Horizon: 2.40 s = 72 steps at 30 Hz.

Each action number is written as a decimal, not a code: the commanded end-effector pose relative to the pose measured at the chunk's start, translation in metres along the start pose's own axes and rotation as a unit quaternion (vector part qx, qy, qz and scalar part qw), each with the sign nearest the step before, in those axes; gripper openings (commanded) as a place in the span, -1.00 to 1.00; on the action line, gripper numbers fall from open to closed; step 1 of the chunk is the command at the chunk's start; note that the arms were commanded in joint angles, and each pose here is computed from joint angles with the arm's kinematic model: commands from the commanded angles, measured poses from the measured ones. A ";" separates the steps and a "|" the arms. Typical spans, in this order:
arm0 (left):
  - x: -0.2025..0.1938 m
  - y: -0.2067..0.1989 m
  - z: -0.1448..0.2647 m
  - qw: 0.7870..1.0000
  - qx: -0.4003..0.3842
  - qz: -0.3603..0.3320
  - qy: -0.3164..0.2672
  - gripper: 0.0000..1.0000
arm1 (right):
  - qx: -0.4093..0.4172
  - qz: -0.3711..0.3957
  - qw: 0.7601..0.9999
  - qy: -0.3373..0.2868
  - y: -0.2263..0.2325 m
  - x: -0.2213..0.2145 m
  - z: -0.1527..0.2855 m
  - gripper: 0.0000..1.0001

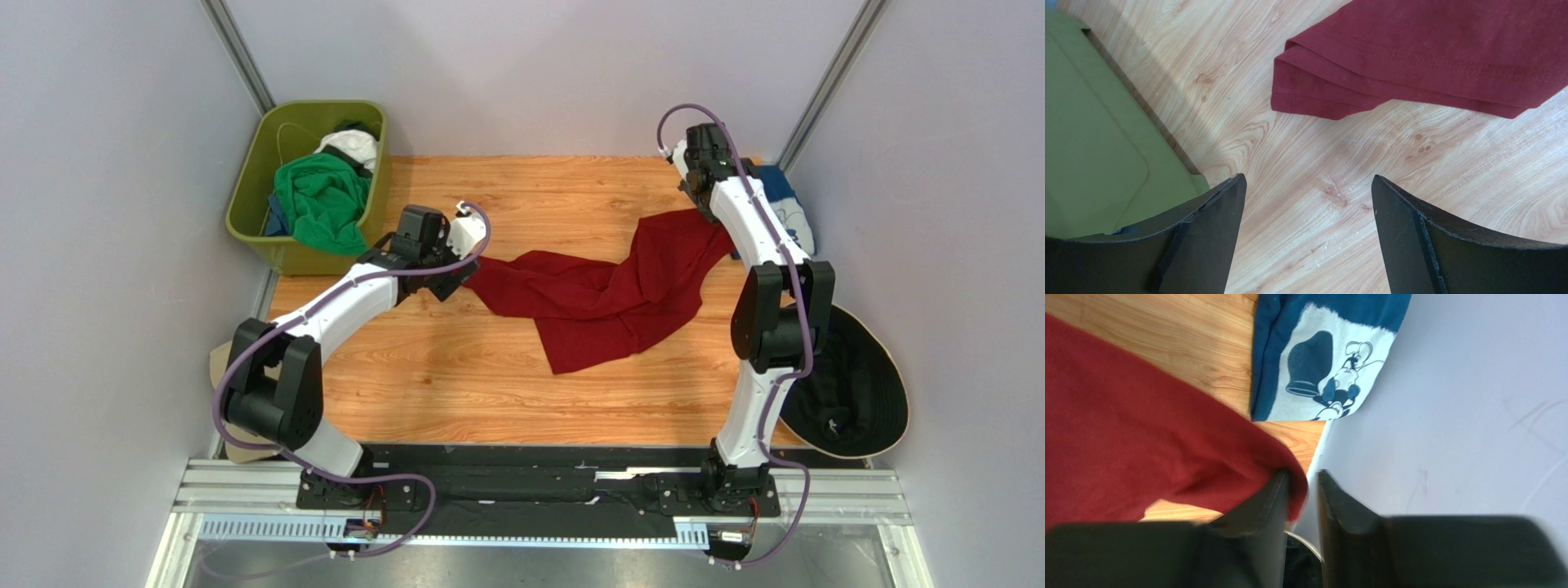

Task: Fold and stack the t-shirts
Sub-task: Flatten the tshirt out

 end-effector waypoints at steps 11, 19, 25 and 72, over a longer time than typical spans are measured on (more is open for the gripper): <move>0.027 0.032 -0.082 0.997 -0.028 -0.075 0.003 0.63 | 0.039 -0.031 0.998 -0.026 0.028 -0.035 0.035 0.18; 0.008 0.049 -0.100 0.996 -0.060 -0.056 0.027 0.52 | 0.072 -0.031 0.996 -0.029 0.055 -0.066 0.050 0.18; -0.004 0.048 -0.097 0.993 -0.089 -0.064 0.044 0.44 | 0.088 -0.041 0.995 -0.027 0.068 -0.074 0.048 0.18; -0.030 0.027 -0.104 0.966 -0.206 -0.078 0.134 -1.00 | 0.240 -0.004 0.969 -0.056 0.159 -0.026 0.041 0.14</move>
Point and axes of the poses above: each gripper's point midway between its finger pads, its own z axis back along the fingers, its own y axis along the line the jaws close on, x = y × z, the point moved 3 cm from there along z, back along the fingers, and after that the axes turned 3 degrees about z, right-handed, at the moved point
